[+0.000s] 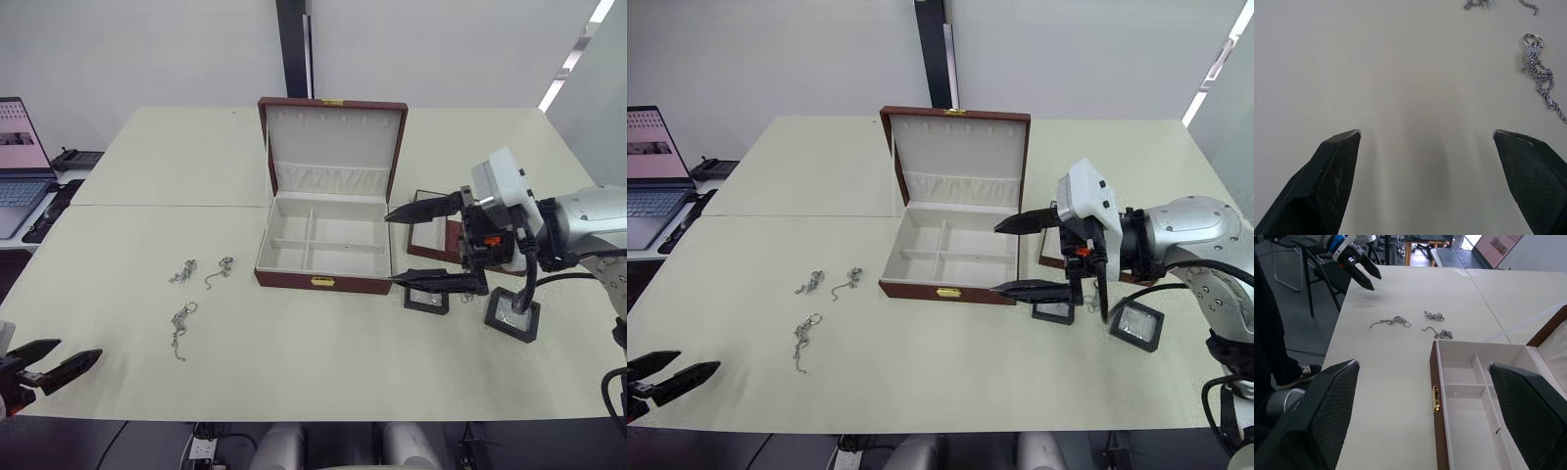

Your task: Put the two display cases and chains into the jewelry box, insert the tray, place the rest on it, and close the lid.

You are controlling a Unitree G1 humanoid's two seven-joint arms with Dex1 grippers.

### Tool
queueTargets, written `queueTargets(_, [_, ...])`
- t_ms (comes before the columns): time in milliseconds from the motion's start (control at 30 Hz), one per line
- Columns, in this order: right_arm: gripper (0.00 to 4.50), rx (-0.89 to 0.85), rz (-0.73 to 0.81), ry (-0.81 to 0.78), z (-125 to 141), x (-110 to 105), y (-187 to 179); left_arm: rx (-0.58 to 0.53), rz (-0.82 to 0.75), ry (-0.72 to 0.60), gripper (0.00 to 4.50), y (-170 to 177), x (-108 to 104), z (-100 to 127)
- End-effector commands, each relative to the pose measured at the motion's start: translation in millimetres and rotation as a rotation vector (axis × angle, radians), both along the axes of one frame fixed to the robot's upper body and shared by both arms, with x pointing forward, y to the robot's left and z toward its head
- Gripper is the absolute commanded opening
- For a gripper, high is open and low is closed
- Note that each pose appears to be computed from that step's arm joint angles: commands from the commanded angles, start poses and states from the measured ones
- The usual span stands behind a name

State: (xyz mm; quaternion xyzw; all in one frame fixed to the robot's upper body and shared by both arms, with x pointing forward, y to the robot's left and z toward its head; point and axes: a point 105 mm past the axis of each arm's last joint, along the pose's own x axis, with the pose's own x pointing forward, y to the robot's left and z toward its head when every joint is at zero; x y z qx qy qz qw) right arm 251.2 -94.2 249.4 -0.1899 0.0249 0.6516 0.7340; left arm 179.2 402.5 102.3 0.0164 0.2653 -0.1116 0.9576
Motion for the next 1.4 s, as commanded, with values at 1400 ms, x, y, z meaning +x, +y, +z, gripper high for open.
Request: queueTargets(1400, [4.48, 0.002, -0.070, -0.086, -2, 1, 25, 0.122, -0.113, -0.106, 4.50, -83, 147, -10])
